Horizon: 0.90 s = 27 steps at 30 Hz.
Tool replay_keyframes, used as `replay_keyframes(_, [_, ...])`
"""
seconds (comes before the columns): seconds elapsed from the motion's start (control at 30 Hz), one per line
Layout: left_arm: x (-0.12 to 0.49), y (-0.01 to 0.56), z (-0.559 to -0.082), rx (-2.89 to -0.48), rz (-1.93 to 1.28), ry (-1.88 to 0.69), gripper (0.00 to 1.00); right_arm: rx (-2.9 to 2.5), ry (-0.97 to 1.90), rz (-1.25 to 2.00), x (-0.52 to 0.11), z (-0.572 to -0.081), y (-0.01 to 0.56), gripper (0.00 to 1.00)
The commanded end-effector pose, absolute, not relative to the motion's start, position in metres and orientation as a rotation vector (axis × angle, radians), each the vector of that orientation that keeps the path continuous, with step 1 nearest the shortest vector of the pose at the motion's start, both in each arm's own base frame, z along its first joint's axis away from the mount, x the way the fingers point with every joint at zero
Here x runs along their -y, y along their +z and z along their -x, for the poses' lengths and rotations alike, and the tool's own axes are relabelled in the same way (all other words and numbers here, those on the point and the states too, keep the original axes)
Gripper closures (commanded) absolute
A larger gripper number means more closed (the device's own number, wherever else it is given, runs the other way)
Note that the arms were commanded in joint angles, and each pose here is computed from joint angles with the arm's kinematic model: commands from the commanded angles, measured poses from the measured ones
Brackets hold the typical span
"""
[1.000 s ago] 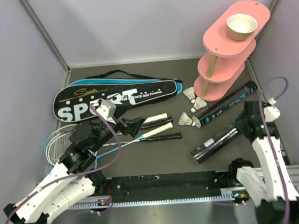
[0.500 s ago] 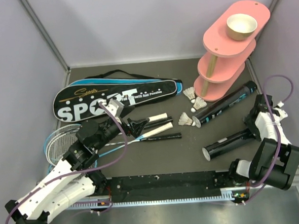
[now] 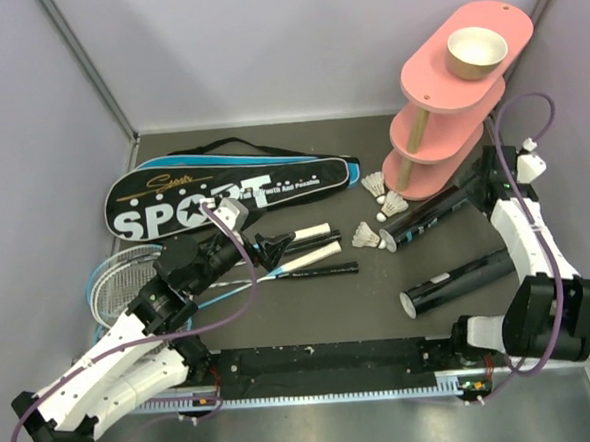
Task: Pack up the badminton gear
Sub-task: Open the lid of the shuttle tube.
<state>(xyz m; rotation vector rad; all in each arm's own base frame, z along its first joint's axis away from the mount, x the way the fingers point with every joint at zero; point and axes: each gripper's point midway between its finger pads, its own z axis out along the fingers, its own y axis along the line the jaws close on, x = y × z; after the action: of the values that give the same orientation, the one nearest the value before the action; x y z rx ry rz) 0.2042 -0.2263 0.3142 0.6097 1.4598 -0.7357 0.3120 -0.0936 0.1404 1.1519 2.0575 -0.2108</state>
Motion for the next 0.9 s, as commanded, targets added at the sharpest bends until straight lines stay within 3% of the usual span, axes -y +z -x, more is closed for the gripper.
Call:
replay_keyframes(0.0, [0.224, 0.322, -0.208, -1.41, -0.597, -0.708, 0.13, -1.981, 0.013, -1.145, 0.073, -0.372, 0.143, 0.01])
replay_keyframes(0.33, [0.224, 0.308, -0.209, -1.428, -0.603, -0.699, 0.13, -2.016, 0.079, -1.189, 0.07, -0.421, 0.101, 0.01])
replay_keyframes(0.5, [0.224, 0.304, -0.212, -1.431, -0.601, -0.684, 0.13, -2.012, 0.039, -1.312, 0.078, -0.415, 0.079, 0.11])
replay_keyframes(0.63, [0.223, 0.303, -0.213, -1.435, -0.601, -0.675, 0.13, -1.99, 0.033, -1.391, 0.083, -0.413, 0.067, 0.26])
replay_keyframes(0.8, [0.223, 0.304, -0.213, -1.434, -0.602, -0.674, 0.13, -1.949, 0.003, -1.412, 0.089, -0.407, 0.077, 0.31])
replay_keyframes(0.87, [0.223, 0.306, -0.212, -1.433, -0.604, -0.674, 0.13, -1.933, -0.019, -1.393, 0.094, -0.399, 0.085, 0.42])
